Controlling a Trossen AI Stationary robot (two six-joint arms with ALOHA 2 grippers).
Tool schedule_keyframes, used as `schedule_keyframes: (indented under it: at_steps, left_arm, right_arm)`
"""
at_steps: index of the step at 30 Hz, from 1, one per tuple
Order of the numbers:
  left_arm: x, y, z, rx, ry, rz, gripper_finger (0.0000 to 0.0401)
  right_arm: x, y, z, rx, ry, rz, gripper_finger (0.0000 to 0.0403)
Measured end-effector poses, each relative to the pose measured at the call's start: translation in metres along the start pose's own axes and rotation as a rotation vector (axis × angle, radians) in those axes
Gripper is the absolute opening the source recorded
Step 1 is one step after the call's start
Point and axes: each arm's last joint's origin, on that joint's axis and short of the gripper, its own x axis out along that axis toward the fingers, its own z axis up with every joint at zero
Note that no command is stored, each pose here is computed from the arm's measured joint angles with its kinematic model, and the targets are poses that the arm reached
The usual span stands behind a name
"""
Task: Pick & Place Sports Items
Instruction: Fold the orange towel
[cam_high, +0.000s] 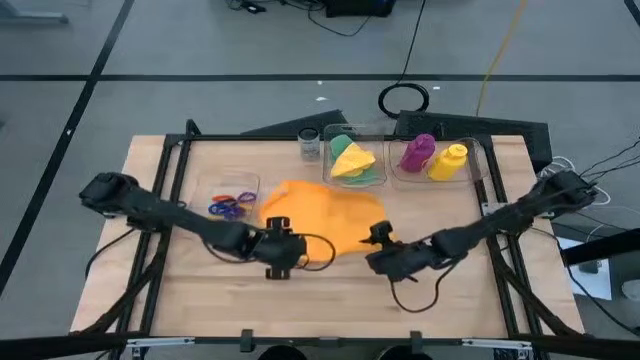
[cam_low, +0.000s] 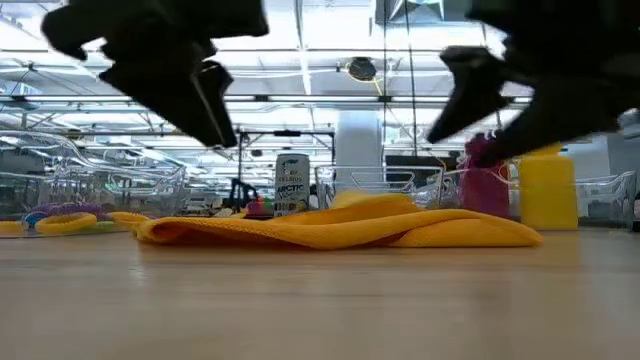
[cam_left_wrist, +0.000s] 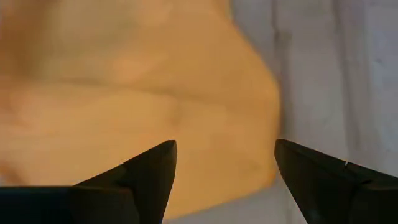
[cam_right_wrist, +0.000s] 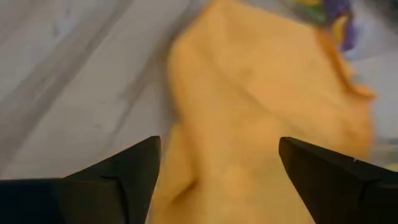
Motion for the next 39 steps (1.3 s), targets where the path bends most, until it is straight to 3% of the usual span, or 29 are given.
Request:
schedule_keyframes:
  at_steps: [6, 13, 25, 32, 39]
  left_arm:
    - [0.01, -0.011, -0.013, -0.084, -0.063, 0.03, 0.023]
    - [0.013, -0.012, -0.015, -0.095, -0.109, 0.098, 0.023]
    - [0.014, -0.01, -0.013, -0.108, -0.121, 0.096, 0.023]
    - [0.013, -0.011, -0.011, -0.113, -0.143, 0.088, 0.023]
    - [0.013, -0.011, -0.011, -0.11, -0.144, 0.088, 0.023]
  right_arm:
    - [0.018, 0.024, -0.021, 0.016, 0.057, 0.021, 0.0247]
    - [0.044, 0.041, -0.033, -0.012, 0.11, 0.026, 0.0247]
    - [0.06, 0.035, -0.042, 0.126, 0.174, -0.012, 0.0243]
    - [0.066, 0.024, -0.053, 0.218, 0.261, 0.001, 0.0186]
    - [0.071, 0.015, -0.059, 0.276, 0.314, 0.086, 0.0105]
